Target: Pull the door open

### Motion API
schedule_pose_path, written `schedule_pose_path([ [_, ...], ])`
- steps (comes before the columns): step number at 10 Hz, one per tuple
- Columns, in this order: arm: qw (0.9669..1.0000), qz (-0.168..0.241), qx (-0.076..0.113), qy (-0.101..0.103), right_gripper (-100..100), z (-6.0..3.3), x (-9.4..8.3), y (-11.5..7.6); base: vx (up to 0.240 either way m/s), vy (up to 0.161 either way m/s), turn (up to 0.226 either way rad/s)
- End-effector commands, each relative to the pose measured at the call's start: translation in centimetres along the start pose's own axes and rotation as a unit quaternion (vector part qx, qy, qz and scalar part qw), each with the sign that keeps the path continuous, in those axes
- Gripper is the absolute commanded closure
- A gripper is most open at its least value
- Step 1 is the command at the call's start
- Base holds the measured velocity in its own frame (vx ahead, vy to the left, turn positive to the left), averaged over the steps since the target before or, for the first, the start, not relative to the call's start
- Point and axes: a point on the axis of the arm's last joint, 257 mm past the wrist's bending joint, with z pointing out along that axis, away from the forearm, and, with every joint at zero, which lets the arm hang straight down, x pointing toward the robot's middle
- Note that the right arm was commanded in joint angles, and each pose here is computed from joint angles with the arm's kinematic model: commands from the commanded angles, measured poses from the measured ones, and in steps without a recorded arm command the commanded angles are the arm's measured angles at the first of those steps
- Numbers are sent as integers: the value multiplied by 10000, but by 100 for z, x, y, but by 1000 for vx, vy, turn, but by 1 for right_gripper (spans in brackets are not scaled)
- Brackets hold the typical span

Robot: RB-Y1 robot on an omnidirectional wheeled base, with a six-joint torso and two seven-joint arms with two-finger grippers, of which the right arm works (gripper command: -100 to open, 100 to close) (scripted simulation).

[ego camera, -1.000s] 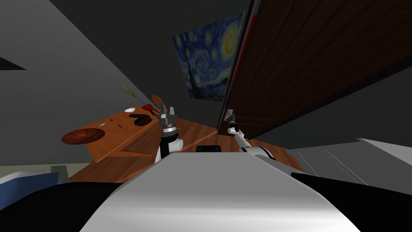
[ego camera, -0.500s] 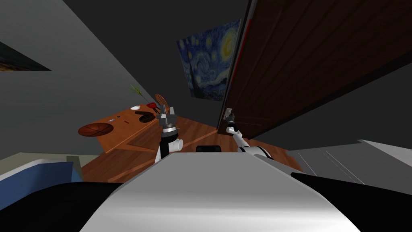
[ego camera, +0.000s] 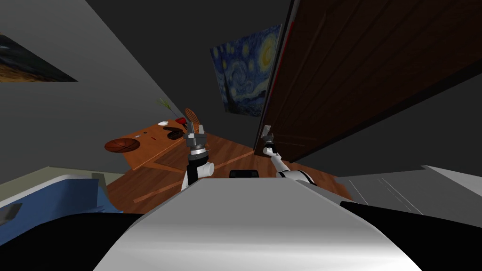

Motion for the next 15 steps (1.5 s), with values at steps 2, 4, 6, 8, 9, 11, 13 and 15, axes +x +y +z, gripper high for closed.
schedule_pose_path([
  [2, 9979, 651, -56, -43, -100, 2, 25, -45, -70, -37, 48],
  [4, 9932, 1158, -100, -76, -100, 2, 45, -82, -102, -53, 67],
  [6, 9874, 1573, -136, -102, -100, 1, 60, -114, -93, -27, 56],
  [8, 9799, 1986, -172, -129, -100, 0, 75, -147, -82, -43, 44],
  [9, 9829, 1831, -159, -120, -100, 1, 69, -139, -39, -24, 13],
  [11, 9816, 1869, -342, -171, -100, 6, -128, 237, 146, 18, 165],
  [13, 9813, 1864, -428, -206, -100, -1, -230, 418, 204, 25, 117],
  [15, 9806, 1867, -556, -213, -100, -6, -333, 699, 120, 3, 120],
])
